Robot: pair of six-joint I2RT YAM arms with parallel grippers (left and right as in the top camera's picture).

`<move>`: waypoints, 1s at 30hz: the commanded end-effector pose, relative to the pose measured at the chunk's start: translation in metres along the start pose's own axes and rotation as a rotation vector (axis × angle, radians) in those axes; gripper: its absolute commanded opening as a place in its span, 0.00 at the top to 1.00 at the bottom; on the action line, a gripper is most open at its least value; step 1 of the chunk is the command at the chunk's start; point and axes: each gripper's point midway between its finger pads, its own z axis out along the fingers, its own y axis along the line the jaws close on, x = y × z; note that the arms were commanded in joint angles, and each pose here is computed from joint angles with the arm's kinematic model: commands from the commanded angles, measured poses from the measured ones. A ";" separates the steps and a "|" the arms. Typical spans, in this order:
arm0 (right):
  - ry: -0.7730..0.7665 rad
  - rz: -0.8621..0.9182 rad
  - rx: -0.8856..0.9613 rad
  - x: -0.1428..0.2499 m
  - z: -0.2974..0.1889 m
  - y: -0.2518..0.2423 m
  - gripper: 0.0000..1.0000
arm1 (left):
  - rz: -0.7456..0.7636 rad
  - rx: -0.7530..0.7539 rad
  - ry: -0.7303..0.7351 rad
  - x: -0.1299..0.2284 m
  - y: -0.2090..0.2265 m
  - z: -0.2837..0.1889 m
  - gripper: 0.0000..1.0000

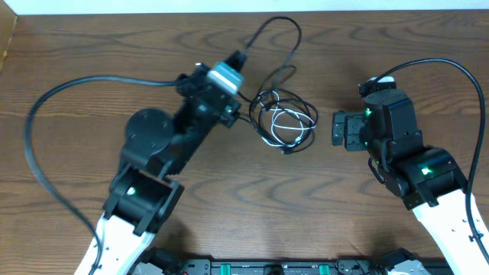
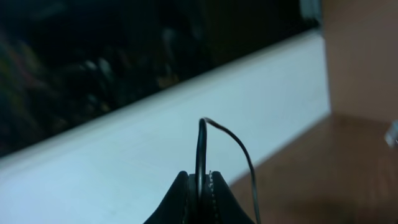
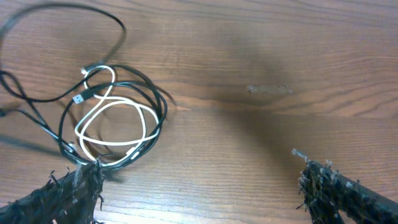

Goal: Untangle cables
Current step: 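Lift the black cable with the left gripper up and away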

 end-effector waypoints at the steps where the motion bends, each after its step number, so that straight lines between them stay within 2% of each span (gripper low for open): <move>1: 0.001 0.019 0.019 0.001 0.002 -0.004 0.01 | 0.011 -0.116 -0.129 -0.051 0.025 -0.022 0.93; 6: 0.001 0.019 0.018 0.001 0.002 -0.004 0.01 | 0.014 -0.151 -0.276 -0.097 0.034 -0.047 0.92; 11: -0.002 0.020 0.017 0.000 0.002 -0.004 0.01 | -0.002 -0.093 -0.344 -0.116 0.026 -0.057 0.93; 17: -0.048 0.032 -0.002 -0.012 0.002 0.000 0.01 | -0.006 -0.075 -0.300 -0.104 0.022 -0.050 0.93; 21: -0.077 0.027 -0.077 -0.021 0.004 0.016 0.01 | -0.016 -0.061 -0.247 -0.090 0.019 -0.040 0.93; 30: -0.027 0.018 -0.097 -0.014 0.022 0.024 0.01 | -0.035 -0.052 -0.215 -0.070 0.017 -0.008 0.93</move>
